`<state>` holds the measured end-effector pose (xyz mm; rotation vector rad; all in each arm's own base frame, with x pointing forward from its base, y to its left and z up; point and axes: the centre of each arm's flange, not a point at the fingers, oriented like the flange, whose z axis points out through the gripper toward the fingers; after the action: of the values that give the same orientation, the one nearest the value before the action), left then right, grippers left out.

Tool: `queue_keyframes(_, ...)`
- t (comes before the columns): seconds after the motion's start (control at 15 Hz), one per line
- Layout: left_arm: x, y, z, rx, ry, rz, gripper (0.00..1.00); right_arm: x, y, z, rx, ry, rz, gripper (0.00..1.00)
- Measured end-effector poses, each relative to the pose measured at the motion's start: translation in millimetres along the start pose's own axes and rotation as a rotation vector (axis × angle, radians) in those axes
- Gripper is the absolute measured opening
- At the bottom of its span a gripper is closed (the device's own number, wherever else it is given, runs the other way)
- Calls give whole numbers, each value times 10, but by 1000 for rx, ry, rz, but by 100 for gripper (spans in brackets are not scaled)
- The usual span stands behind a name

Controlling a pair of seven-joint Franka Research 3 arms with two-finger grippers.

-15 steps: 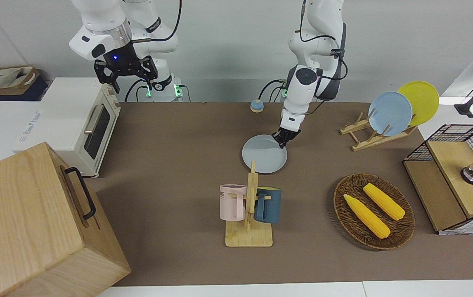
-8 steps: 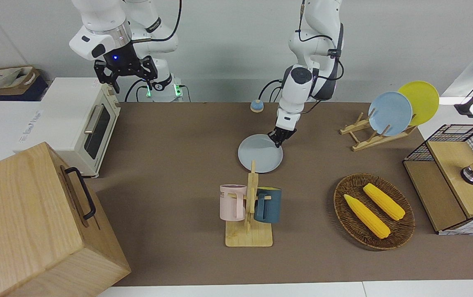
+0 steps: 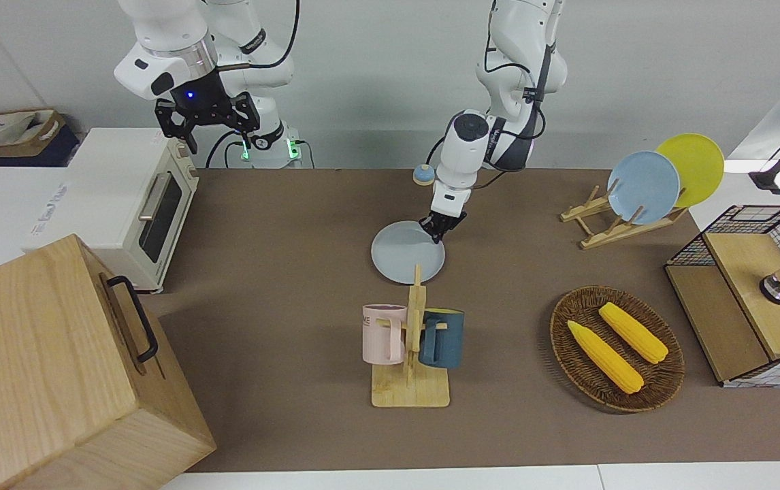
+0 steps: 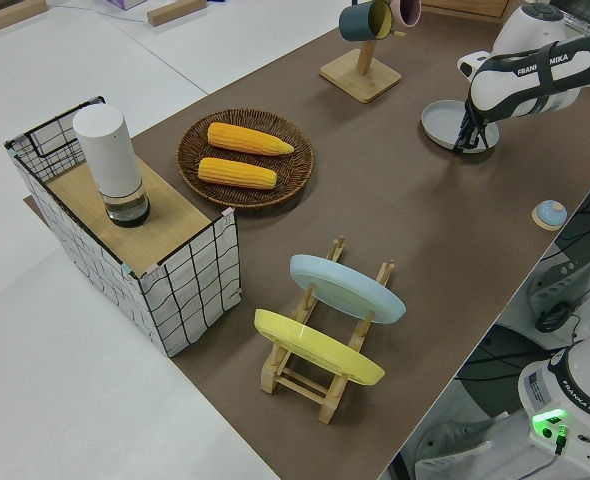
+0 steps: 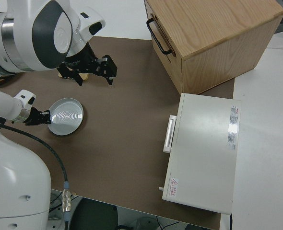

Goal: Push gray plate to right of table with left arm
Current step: 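Continue pushing the gray plate across the table toward the toaster oven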

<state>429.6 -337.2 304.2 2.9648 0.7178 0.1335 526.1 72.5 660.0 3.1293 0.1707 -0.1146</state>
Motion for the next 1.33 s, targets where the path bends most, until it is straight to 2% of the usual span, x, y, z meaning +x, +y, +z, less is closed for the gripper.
queue_keyframes(0.4,-356,509,37,-33,-2,-28,4,0,0,0,0,0,0,99)
queue_keyframes(0.73,-584,782,90,-41,67,-50,4,0,0,0,0,0,0,99)
queue_keyframes(1.33,-986,1238,127,-67,69,-74,4,0,0,0,0,0,0,99)
